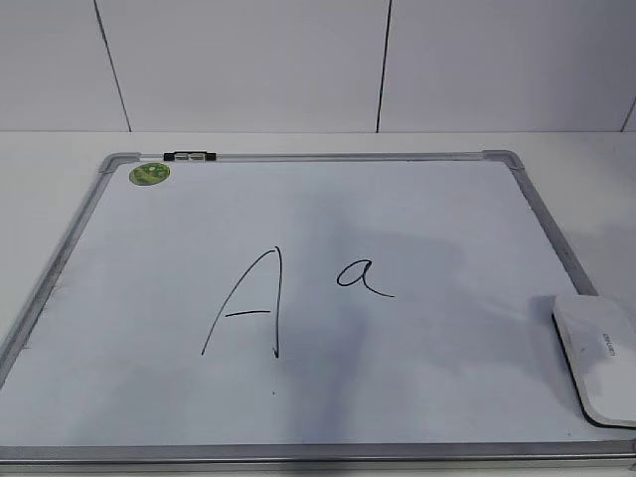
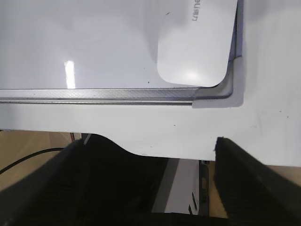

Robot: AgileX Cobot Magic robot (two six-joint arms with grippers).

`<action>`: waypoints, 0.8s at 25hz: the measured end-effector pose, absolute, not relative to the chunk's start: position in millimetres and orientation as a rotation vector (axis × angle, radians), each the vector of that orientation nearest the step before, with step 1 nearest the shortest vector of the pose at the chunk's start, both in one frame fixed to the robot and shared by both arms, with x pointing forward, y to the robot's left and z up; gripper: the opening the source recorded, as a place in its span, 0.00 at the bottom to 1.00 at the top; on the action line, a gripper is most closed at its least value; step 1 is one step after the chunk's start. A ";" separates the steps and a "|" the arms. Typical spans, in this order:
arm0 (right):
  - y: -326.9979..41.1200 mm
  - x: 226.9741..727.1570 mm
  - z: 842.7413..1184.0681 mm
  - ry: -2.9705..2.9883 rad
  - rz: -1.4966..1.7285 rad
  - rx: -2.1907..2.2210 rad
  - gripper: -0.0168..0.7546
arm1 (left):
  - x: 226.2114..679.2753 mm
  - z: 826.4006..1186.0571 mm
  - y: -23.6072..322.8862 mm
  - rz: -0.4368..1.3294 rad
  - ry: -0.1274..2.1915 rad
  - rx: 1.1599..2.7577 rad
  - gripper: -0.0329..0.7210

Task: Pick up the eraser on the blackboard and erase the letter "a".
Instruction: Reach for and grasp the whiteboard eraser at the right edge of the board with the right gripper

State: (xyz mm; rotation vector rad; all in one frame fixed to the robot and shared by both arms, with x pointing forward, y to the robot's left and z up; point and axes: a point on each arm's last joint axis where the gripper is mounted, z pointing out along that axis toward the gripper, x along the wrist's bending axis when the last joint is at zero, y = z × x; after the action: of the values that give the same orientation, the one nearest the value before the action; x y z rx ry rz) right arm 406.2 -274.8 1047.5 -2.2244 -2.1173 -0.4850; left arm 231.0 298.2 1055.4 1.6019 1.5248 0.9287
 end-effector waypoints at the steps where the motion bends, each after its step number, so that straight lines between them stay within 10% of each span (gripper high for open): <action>1: -275.0 407.6 1045.8 -2.108 -0.471 -2.229 0.87 | 231.0 1055.4 298.2 0.929 1.525 1.602 0.36; 20: -262.3 445.9 1002.9 -2.109 -0.252 -2.209 0.87 | 231.0 1055.4 298.2 0.929 1.525 1.602 0.36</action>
State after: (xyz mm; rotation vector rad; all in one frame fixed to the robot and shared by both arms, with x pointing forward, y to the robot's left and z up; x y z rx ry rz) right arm 445.9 -262.3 1002.9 -2.2091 -2.1089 -0.2516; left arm 231.0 298.2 1055.4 1.6019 1.5248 0.9287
